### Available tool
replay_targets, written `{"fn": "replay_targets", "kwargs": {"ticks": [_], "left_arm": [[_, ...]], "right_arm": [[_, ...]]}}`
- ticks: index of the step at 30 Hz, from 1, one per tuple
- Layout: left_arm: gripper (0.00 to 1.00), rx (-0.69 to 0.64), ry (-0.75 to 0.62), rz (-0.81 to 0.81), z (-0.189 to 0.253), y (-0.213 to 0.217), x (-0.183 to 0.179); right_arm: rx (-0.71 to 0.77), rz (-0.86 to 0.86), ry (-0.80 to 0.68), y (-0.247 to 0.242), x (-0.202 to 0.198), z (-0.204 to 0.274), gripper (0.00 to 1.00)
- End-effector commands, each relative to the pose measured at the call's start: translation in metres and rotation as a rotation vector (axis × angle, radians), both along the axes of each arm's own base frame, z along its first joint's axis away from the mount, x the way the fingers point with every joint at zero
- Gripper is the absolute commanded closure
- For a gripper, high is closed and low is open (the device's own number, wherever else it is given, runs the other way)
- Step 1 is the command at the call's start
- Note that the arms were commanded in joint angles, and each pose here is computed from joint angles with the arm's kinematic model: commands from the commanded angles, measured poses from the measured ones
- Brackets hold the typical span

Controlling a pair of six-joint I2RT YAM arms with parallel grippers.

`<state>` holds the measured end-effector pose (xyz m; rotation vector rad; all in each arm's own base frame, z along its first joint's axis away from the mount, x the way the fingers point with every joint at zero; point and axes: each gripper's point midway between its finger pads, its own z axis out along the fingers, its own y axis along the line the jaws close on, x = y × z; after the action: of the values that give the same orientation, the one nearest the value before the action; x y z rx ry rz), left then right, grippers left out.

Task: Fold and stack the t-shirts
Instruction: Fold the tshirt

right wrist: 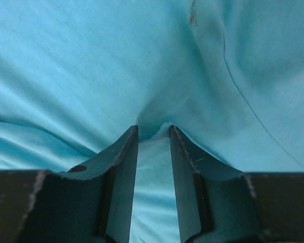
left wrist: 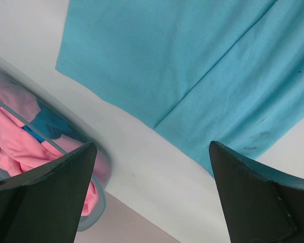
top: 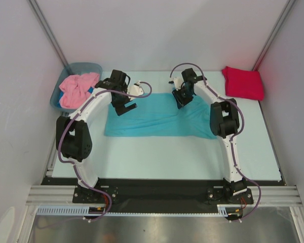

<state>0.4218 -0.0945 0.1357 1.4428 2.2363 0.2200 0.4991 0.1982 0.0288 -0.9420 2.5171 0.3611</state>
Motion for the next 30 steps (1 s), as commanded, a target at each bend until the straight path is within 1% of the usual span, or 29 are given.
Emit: {"fn": "replay_targets", "kwargs": {"ticks": [1, 7, 10, 11, 12, 14, 15, 22, 30], "left_arm": [[0.00, -0.026, -0.053, -0.025, 0.018, -0.008, 0.002], [0.00, -0.027, -0.053, -0.028, 0.017, -0.010, 0.003], [0.00, -0.022, -0.050, -0.029, 0.015, -0.010, 0.004], [0.00, -0.022, -0.051, -0.033, 0.015, -0.012, 0.005], [0.00, -0.021, -0.049, -0.033, 0.014, -0.012, 0.005], [0.00, -0.019, -0.051, -0.036, 0.015, -0.013, 0.005], [0.00, -0.018, -0.049, -0.037, 0.014, -0.012, 0.006], [0.00, -0.016, -0.047, -0.039, 0.013, -0.013, 0.004], [0.00, -0.018, -0.043, -0.040, 0.011, -0.015, 0.005]], "right_arm": [[0.021, -0.021, -0.060, 0.006, 0.016, 0.015, 0.64], [0.036, -0.035, -0.078, 0.007, 0.020, 0.021, 0.70], [0.037, -0.039, -0.084, 0.007, 0.021, 0.023, 0.79], [0.036, -0.038, -0.084, 0.007, 0.021, 0.023, 0.83], [0.035, -0.037, -0.087, 0.007, 0.021, 0.024, 0.90], [0.036, -0.040, -0.086, 0.007, 0.020, 0.024, 0.95], [0.040, -0.040, -0.087, 0.007, 0.020, 0.026, 0.99], [0.089, -0.039, -0.107, 0.013, 0.015, 0.051, 1.00], [0.102, -0.014, -0.111, 0.016, 0.002, 0.064, 1.00]]}}
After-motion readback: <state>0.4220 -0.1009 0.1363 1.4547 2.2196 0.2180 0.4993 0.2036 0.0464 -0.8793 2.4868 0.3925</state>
